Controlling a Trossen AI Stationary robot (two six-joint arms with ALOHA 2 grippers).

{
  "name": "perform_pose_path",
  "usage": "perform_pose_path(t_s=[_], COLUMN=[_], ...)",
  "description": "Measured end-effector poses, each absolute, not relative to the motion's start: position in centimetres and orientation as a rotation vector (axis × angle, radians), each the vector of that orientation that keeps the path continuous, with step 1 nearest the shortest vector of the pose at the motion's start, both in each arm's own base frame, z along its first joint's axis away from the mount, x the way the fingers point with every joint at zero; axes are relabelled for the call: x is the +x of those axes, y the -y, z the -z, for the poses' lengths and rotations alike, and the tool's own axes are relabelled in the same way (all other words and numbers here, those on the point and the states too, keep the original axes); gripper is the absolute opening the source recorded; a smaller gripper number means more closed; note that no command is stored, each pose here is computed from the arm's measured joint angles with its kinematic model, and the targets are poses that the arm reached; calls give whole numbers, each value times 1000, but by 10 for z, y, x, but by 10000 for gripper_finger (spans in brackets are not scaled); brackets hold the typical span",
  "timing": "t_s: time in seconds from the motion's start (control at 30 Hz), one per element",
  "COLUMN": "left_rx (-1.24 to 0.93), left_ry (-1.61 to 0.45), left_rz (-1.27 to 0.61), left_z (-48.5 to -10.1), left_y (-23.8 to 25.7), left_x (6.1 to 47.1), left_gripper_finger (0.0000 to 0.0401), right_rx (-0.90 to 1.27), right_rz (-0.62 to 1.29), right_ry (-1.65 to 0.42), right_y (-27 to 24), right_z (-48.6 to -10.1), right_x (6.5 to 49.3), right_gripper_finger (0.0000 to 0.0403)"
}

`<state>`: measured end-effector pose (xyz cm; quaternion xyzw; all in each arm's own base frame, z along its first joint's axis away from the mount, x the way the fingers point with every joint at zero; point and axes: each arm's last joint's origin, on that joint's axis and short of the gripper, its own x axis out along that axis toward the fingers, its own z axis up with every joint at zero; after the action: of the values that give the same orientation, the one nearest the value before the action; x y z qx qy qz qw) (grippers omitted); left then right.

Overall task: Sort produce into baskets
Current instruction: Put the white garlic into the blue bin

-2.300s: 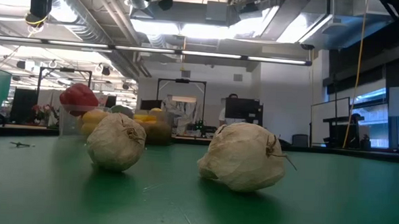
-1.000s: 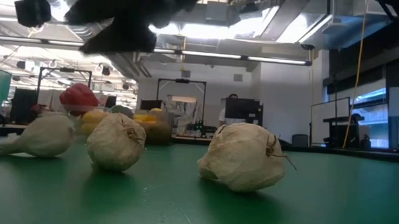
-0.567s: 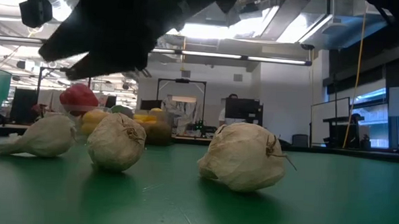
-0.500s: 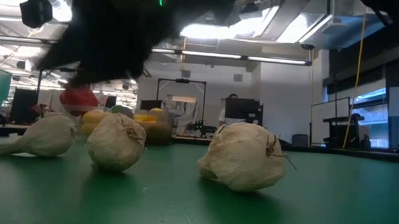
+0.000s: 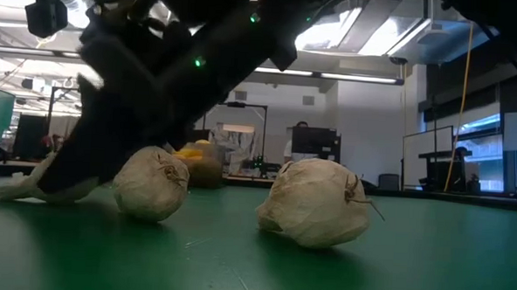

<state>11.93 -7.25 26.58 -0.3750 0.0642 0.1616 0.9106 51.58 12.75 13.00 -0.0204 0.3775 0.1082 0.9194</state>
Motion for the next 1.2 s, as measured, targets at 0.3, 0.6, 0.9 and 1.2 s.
perform_pose_path(t_s=[0.3, 0.6, 0.9, 1.2], left_rx=[-768, -762, -760, -759], left_ry=[-134, -136, -137, -91], left_rz=[-333, -334, -334, -301], left_z=[-266, -265, -265, -273], left_y=[73, 72, 72, 74], left_x=[119, 119, 119, 121], left_gripper_finger=[45, 45, 45, 79], right_rx=[-36, -15, -3, 24], right_rz=[-198, -217, -196, -121], right_ry=[-731, -736, -711, -690], right_y=[-125, -125, -117, -74], right_z=[-133, -132, -151, -207], right_x=[520, 519, 519, 510], right_gripper_finger=[273, 177, 134, 138])
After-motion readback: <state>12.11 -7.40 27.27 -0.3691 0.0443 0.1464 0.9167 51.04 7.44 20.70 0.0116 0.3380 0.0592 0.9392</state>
